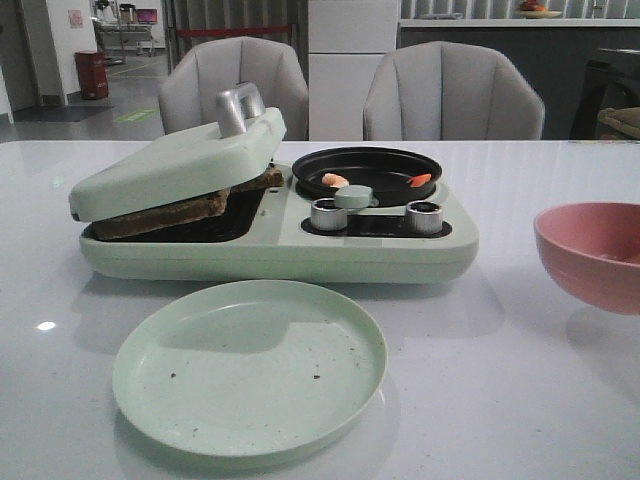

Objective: Make breakfast with bread and shrimp
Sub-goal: 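Carry the emptied pink bowl with the right gripper away from the pan, then lower the pink bowl onto the table and open the right gripper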

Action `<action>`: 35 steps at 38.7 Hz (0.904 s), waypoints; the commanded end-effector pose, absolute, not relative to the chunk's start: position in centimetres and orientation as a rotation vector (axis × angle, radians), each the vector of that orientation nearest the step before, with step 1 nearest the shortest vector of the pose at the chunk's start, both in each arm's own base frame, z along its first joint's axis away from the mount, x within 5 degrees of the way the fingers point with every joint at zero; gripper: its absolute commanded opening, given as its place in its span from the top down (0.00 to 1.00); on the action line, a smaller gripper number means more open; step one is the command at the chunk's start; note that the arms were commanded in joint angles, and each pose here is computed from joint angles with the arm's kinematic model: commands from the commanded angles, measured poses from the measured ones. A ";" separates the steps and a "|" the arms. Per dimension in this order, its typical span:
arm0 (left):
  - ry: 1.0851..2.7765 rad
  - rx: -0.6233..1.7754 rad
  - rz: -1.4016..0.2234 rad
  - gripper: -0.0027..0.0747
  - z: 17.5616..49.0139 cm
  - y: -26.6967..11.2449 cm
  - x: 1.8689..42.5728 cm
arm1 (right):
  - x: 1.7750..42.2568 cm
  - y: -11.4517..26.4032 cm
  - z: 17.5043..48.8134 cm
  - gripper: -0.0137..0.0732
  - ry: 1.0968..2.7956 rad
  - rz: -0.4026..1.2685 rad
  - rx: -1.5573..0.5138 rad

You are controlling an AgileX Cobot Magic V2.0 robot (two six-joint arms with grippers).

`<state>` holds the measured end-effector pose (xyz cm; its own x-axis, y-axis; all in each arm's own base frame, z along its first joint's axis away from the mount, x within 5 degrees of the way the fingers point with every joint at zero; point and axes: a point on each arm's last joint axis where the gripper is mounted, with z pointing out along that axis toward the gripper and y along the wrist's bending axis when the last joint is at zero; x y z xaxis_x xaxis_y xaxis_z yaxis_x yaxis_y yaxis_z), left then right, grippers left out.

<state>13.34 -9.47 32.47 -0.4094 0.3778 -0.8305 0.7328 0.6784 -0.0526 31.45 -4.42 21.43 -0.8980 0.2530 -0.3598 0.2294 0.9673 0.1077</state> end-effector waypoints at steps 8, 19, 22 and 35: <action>1.964 0.791 -0.550 0.84 33.9 -9.7 13.6 | 32.0 -4.6 21.6 0.82 2.723 0.101 0.353; 1.964 0.791 -0.550 0.84 33.9 -9.7 13.6 | 31.9 -4.9 21.7 0.59 2.739 0.053 0.311; 1.964 0.791 -0.550 0.84 33.9 -9.7 13.6 | 31.9 -5.0 21.7 0.48 2.743 0.038 0.299; 1.964 0.791 -0.550 0.84 33.9 -9.7 13.6 | 31.6 -4.6 24.8 0.24 2.706 0.068 0.300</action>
<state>13.34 -9.47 32.47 -0.4094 0.3778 -0.8305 0.7328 0.6784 -0.0526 31.71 -4.56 20.85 -0.9295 0.2314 -0.2872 0.2163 0.9727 0.0838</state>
